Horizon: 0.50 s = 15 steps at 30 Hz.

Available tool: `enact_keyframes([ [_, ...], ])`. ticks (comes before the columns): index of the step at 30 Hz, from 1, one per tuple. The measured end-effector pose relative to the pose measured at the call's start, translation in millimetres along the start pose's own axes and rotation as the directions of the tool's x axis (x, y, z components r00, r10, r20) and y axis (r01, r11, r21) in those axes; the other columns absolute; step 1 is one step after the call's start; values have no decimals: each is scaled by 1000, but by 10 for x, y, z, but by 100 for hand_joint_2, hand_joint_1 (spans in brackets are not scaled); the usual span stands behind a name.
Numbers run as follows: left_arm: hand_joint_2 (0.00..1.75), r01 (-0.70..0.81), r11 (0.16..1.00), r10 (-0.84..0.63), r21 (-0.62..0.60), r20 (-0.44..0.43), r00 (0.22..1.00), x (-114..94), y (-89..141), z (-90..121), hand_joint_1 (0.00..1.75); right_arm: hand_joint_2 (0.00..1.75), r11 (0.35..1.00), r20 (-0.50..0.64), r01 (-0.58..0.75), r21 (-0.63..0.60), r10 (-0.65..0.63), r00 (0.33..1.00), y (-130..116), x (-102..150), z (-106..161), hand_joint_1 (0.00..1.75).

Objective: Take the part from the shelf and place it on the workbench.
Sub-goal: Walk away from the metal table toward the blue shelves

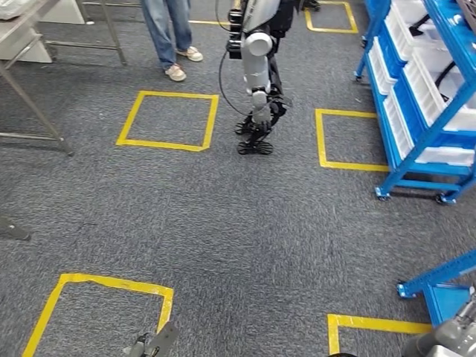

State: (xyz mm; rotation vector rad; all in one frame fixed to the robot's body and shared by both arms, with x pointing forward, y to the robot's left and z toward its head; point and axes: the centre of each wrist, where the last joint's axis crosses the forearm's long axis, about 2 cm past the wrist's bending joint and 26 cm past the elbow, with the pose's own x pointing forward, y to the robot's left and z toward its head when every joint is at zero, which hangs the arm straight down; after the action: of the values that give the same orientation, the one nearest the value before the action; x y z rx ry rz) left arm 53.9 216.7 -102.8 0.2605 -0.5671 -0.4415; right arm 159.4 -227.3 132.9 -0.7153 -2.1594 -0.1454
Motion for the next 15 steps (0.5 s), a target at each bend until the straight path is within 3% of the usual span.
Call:
enact_keyframes([
  [15,0,-5,1000,5,-1,2,1000,24,-11,-3,0,0,1000,-5,-6,-1,6,1000,-8,-10,12,0],
])
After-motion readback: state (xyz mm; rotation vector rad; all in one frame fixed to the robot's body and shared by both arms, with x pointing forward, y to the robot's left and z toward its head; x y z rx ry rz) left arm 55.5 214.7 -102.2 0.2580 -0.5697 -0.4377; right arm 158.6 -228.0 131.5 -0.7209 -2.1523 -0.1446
